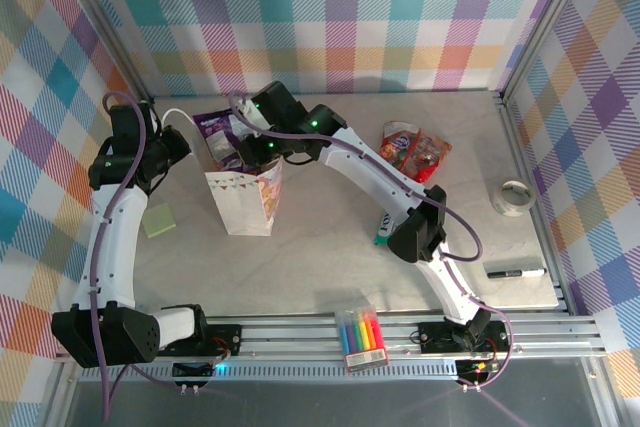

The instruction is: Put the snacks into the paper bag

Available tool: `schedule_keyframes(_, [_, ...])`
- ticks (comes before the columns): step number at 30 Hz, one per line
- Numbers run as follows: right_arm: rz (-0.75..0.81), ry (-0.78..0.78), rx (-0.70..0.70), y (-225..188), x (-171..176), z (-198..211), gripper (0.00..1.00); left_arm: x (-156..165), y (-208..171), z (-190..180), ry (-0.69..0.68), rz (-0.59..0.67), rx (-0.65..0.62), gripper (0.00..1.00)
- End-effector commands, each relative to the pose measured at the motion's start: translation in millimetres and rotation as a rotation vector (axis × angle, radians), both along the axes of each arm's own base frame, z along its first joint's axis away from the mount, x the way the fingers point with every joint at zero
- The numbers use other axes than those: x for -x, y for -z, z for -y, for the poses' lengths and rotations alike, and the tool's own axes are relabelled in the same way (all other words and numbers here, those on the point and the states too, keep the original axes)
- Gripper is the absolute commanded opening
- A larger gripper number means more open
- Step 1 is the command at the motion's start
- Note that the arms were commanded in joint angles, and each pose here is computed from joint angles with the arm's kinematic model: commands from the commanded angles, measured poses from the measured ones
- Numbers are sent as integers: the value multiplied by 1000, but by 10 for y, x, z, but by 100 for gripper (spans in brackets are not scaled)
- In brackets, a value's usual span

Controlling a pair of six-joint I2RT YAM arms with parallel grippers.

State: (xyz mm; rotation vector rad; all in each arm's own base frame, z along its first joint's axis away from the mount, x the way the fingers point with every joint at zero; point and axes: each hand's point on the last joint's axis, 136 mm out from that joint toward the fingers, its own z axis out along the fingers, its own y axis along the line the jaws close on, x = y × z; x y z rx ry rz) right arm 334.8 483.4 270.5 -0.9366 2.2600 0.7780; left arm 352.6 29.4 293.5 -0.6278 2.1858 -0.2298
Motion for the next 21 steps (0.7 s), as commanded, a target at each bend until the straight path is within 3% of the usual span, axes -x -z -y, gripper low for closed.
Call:
schedule_keyframes(1, [86, -23, -45, -477, 121, 128, 17, -5, -75, -51, -28, 13, 5, 18])
schedule_keyframes(13, [181, -30, 66, -538, 168, 374, 25, 18, -146, -28, -31, 31, 26, 18])
schedule_keyframes(21, [201, -2, 13, -774, 172, 403, 46, 54, -142, -21, -21, 35, 17, 18])
